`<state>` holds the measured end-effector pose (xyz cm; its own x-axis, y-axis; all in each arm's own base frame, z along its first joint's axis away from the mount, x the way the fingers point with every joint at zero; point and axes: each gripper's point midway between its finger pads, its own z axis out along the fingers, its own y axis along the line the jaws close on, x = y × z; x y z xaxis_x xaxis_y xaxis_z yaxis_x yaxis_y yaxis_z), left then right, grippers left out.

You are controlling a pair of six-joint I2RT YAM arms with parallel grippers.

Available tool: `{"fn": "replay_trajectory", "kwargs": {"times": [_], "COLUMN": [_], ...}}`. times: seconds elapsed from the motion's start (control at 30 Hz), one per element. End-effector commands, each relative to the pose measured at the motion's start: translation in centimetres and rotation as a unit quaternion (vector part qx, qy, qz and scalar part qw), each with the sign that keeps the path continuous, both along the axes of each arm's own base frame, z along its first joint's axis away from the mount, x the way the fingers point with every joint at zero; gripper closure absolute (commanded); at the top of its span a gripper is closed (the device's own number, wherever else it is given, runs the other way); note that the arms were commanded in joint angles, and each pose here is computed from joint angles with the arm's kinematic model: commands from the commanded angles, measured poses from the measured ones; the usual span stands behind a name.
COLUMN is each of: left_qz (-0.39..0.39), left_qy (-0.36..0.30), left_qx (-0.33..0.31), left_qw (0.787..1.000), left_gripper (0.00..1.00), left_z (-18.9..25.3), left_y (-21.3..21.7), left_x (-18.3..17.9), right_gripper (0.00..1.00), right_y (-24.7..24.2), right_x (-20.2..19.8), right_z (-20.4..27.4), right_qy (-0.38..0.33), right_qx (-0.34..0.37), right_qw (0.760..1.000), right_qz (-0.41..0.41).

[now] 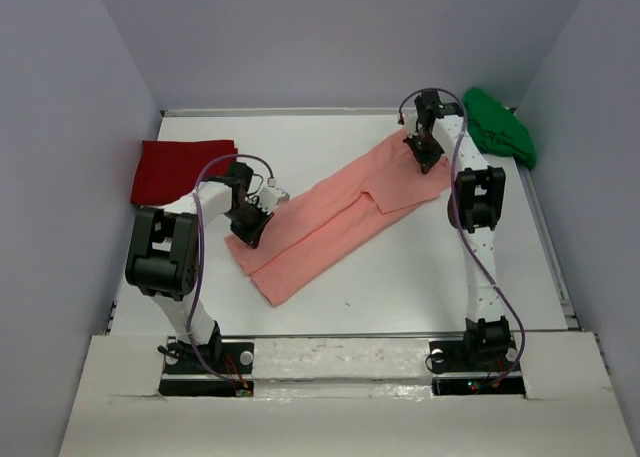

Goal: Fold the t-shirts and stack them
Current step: Fold the tshirt

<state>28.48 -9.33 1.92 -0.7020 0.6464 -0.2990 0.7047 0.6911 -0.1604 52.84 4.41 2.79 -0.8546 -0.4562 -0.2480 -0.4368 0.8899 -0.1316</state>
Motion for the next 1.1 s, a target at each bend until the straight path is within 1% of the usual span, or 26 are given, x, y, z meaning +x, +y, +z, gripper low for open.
{"fn": "replay_trajectory", "kwargs": {"times": [0.0,0.13,0.27,0.37,0.47,0.57,0.6,0.67,0.7,0.77,0.87,0.9,0.97,1.07], "left_qz": [-0.025,-0.054,-0.06,-0.066,-0.072,-0.083,-0.085,-0.089,-0.089,-0.093,-0.091,-0.084,-0.081,-0.073], "left_qy": [0.045,0.048,0.064,0.074,0.085,0.099,0.099,0.09,0.079,0.056,0.007,-0.017,-0.04,-0.082], "left_qx": [-0.017,-0.027,-0.023,-0.028,-0.026,-0.029,-0.032,-0.041,-0.044,-0.05,-0.049,-0.04,-0.034,-0.027], "left_qw": [0.999,0.997,0.996,0.995,0.993,0.991,0.991,0.991,0.992,0.993,0.995,0.996,0.995,0.994], "left_gripper": [1.0,1.0,1.0,1.0,1.0,1.0,1.0,1.0,1.0,1.0,1.0,1.0,1.0,1.0], "left_z": [0.1,0.0,-0.8,-0.9,-1.1,-1.4,-1.3,-0.9,-0.5,0.4,2.3,2.8,3.5,5.0], "left_y": [-0.7,-1.6,-1.5,-1.6,-1.7,-2.0,-2.2,-2.6,-2.7,-3.1,-3.3,-3.0,-2.8,-2.1], "left_x": [-2.9,-4.2,-5.5,-5.9,-6.2,-6.7,-6.8,-6.4,-6.0,-5.0,-2.8,-1.8,-0.7,1.3], "right_gripper": [1.0,1.0,1.0,1.0,1.0,1.0,1.0,1.0,1.0,1.0,1.0,1.0,1.0,1.0], "right_y": [2.4,4.0,5.1,6.4,7.0,7.1,7.6,7.0,7.0,6.4,5.3,5.0,4.4,3.0], "right_x": [4.0,7.0,10.0,11.6,13.3,15.4,15.8,17.0,17.1,17.1,15.9,15.8,15.3,15.3], "right_z": [-1.0,1.1,4.0,4.8,4.4,4.5,4.7,5.7,6.1,7.0,7.8,10.1,9.5,10.7], "right_qy": [-0.068,-0.135,-0.209,-0.247,-0.278,-0.323,-0.335,-0.366,-0.372,-0.381,-0.377,-0.396,-0.392,-0.399], "right_qx": [0.066,0.072,0.078,0.07,0.052,-0.001,-0.009,-0.027,-0.046,-0.059,-0.084,-0.092,-0.108,-0.14], "right_qw": [0.995,0.986,0.972,0.962,0.954,0.939,0.935,0.924,0.921,0.918,0.918,0.909,0.91,0.904], "right_qz": [0.045,0.065,0.078,0.092,0.101,0.115,0.117,0.109,0.102,0.093,0.088,0.088,0.086,0.063]}}
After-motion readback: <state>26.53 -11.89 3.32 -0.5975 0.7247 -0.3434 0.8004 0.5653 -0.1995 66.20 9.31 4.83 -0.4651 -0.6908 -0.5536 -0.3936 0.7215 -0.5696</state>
